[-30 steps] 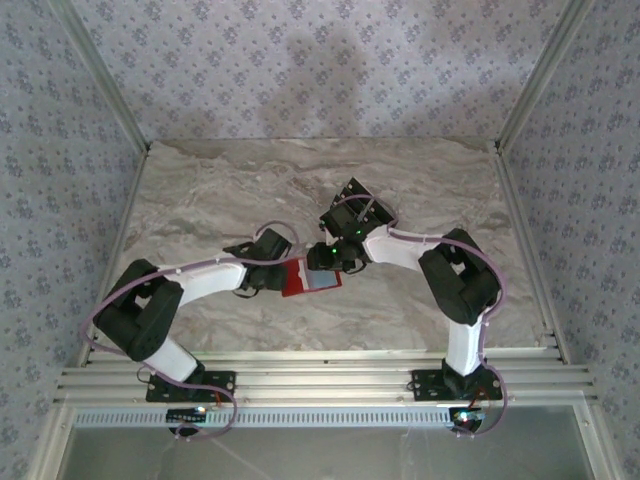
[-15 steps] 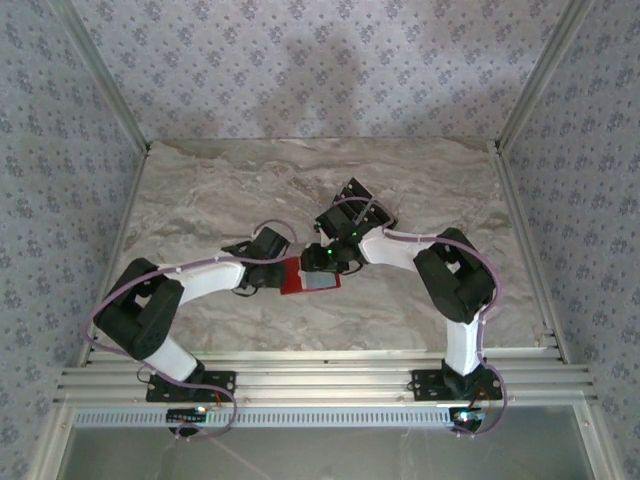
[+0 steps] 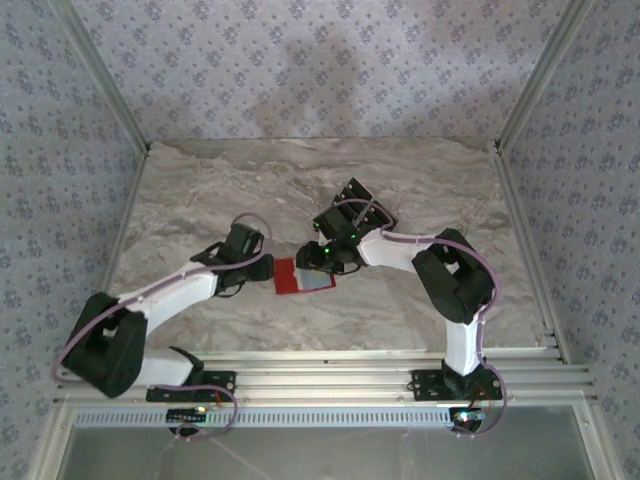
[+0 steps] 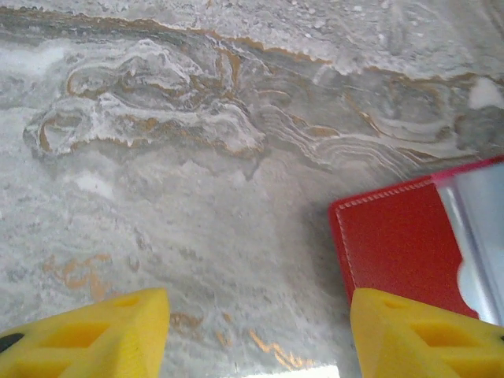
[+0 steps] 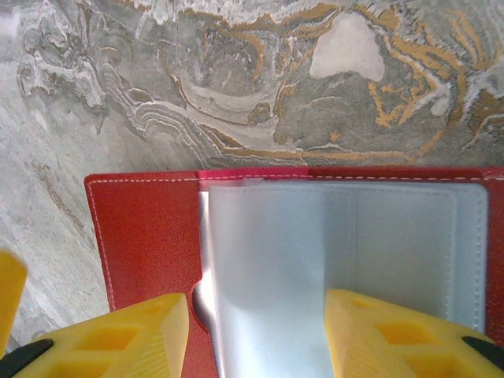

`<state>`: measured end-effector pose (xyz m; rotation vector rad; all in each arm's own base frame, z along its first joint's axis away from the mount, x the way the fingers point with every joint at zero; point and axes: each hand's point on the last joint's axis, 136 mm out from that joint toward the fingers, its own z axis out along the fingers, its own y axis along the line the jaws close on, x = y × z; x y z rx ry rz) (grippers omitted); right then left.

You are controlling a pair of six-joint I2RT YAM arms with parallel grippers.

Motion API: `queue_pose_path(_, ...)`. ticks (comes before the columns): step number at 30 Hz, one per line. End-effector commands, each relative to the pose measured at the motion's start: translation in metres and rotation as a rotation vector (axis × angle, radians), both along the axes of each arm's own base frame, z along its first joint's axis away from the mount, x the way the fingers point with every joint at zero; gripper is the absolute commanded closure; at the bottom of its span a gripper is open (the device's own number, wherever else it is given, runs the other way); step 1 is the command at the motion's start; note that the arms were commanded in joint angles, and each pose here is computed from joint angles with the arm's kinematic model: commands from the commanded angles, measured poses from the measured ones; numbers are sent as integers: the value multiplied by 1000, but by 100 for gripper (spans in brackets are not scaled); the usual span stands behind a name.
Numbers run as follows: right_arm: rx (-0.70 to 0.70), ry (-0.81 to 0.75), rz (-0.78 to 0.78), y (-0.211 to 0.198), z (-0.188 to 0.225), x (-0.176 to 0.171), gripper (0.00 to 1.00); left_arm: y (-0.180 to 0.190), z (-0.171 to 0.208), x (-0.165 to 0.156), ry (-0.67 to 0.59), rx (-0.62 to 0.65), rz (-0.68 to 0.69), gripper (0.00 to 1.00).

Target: Put the credit cards into the card holder

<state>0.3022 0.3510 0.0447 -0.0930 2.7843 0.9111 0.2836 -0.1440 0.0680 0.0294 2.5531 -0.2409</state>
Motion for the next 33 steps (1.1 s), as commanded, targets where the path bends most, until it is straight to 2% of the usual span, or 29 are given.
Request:
queue_pose_path(1, -1, 41, -13, 1, -11, -6, 49, -7, 7, -15, -11, -100, -18, 37)
queue_pose_path(5, 0, 48, -19, 2, -14, -7, 49, -22, 14, -30, -39, -182, -37, 35)
queue_pose_path(11, -2, 56, -22, 4, -17, -9, 49, -51, 18, -38, -69, -227, -57, 32)
queue_pose_path(22, -5, 63, -25, 4, -19, -9, 49, -90, 11, -31, -90, -193, -114, 31)
queue_pose_path(33, -3, 66, -25, 4, -20, -9, 49, -111, 4, -22, -87, -162, -148, 31)
